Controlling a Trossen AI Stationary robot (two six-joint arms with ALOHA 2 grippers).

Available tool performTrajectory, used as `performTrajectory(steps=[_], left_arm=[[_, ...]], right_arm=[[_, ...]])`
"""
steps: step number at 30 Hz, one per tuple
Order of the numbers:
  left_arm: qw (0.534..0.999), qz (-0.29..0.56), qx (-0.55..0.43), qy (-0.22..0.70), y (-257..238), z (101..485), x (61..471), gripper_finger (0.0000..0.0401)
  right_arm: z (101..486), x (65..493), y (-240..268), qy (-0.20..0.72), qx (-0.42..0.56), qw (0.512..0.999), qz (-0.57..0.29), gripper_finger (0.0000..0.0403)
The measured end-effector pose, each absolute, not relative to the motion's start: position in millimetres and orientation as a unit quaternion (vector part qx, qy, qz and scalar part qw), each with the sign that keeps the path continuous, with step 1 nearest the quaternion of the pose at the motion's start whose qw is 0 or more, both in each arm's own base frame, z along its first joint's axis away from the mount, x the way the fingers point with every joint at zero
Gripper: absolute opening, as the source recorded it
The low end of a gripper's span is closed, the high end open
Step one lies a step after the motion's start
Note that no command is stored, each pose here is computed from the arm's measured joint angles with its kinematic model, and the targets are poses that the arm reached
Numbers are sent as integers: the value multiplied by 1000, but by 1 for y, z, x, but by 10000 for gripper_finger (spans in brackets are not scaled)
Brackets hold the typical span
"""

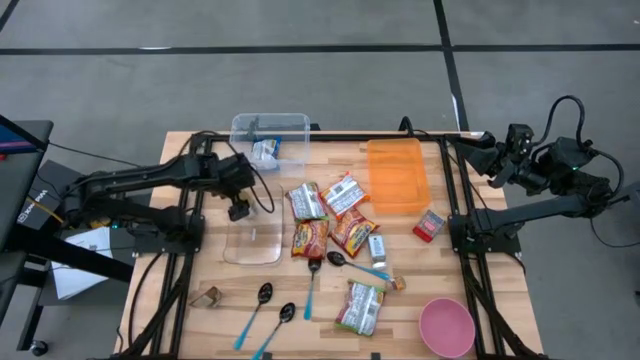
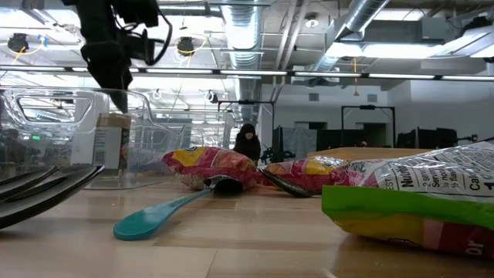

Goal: Pick & Place Food Item
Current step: Put the golden seasoning bottle into the transparent bin, then put the orange seasoning pack into the transparent bin

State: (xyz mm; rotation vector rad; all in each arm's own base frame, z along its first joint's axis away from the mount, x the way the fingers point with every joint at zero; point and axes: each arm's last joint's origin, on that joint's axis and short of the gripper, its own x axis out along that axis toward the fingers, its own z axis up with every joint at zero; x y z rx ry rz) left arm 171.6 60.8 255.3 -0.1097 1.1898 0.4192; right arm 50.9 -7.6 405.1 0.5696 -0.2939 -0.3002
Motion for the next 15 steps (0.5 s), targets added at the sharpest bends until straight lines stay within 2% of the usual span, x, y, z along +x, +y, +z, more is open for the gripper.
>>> performTrajectory(steps=[8,15], left_arm=[[855,202,-69,472,53,280,150,342],[931,95,-91,340,36,321,148,342]], right_arm=[[404,51,-8,-141,278,938,-150,180],[404,51,-8,-141,278,938,-150,180]])
